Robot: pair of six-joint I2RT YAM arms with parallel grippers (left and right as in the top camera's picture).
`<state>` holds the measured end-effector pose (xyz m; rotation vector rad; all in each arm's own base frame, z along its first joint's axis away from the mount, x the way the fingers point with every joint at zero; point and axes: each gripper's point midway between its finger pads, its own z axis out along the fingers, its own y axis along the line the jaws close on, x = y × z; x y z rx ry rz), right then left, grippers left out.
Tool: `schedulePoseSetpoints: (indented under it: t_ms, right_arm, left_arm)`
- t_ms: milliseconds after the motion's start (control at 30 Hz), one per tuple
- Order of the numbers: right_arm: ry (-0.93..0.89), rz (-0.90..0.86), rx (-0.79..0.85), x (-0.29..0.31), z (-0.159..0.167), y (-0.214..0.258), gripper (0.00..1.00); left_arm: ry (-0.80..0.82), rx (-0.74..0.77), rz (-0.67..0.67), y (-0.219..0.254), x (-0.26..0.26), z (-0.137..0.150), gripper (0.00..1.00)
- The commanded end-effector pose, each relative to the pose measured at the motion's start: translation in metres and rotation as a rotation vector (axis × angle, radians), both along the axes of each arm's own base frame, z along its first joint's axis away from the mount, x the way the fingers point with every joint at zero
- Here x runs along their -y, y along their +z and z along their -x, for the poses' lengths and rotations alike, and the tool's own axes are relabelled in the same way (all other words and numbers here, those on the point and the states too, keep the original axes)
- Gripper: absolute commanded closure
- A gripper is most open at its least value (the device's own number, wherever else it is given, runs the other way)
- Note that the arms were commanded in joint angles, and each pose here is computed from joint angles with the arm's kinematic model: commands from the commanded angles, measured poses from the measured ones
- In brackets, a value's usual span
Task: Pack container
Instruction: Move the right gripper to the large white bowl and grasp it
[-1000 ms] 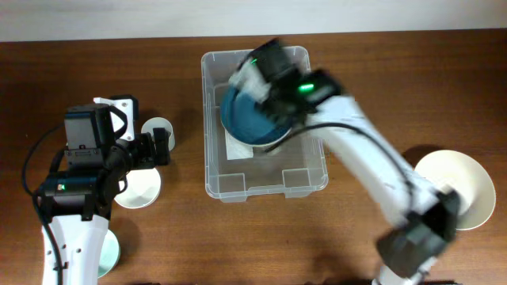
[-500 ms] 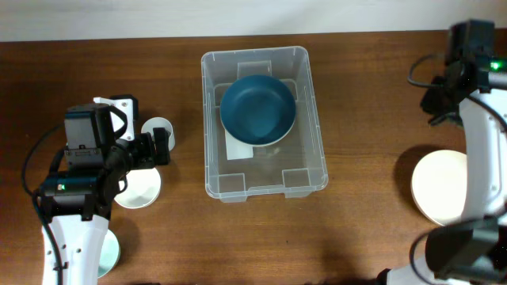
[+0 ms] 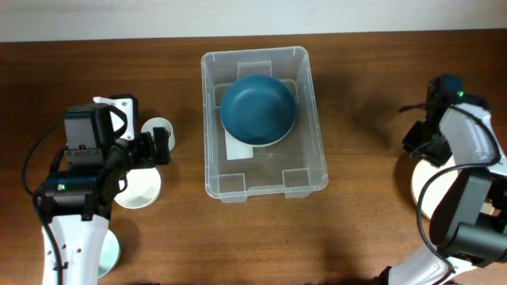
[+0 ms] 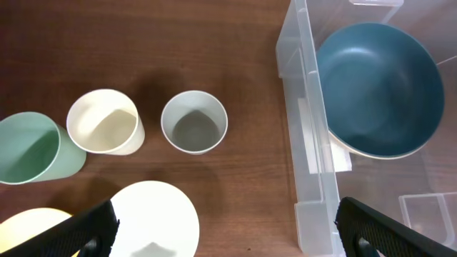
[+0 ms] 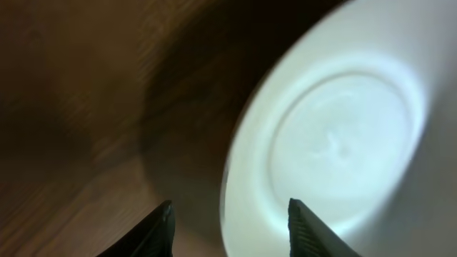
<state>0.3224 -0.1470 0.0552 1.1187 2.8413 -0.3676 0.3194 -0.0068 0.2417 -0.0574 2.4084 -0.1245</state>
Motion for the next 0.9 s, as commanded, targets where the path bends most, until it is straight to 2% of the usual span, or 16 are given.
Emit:
schedulePoseSetpoints:
  t_ms: [0, 200, 400, 500, 867]
  right_arm:
    - [-0.019, -0.004, -0.035, -0.005, 0.017, -0.022, 0.53]
    - [-0.052, 0.043, -0.049, 0.000, 0.030, -0.040, 0.53]
    - [-0.053, 0.050, -0.025, 0.001, 0.026, -0.043, 0.54]
    - [-0.053, 0.053, -0.015, 0.002, 0.023, -0.043, 0.59]
    - [-0.052, 0.039, -0.063, 0.001, 0.027, -0.062, 0.59]
  left_arm:
    - [0.012, 0.020, 0.005, 0.008, -0.001, -0.003, 0.01]
    - [0.011, 0.020, 0.005, 0.008, -0.001, -0.003, 0.01]
    - [0.011, 0.020, 0.005, 0.008, -0.001, -0.003, 0.01]
    - [0.011, 0.020, 0.005, 0.008, -0.001, -0.003, 0.01]
    - [0.011, 0.020, 0.005, 0.008, -0.001, -0.003, 0.01]
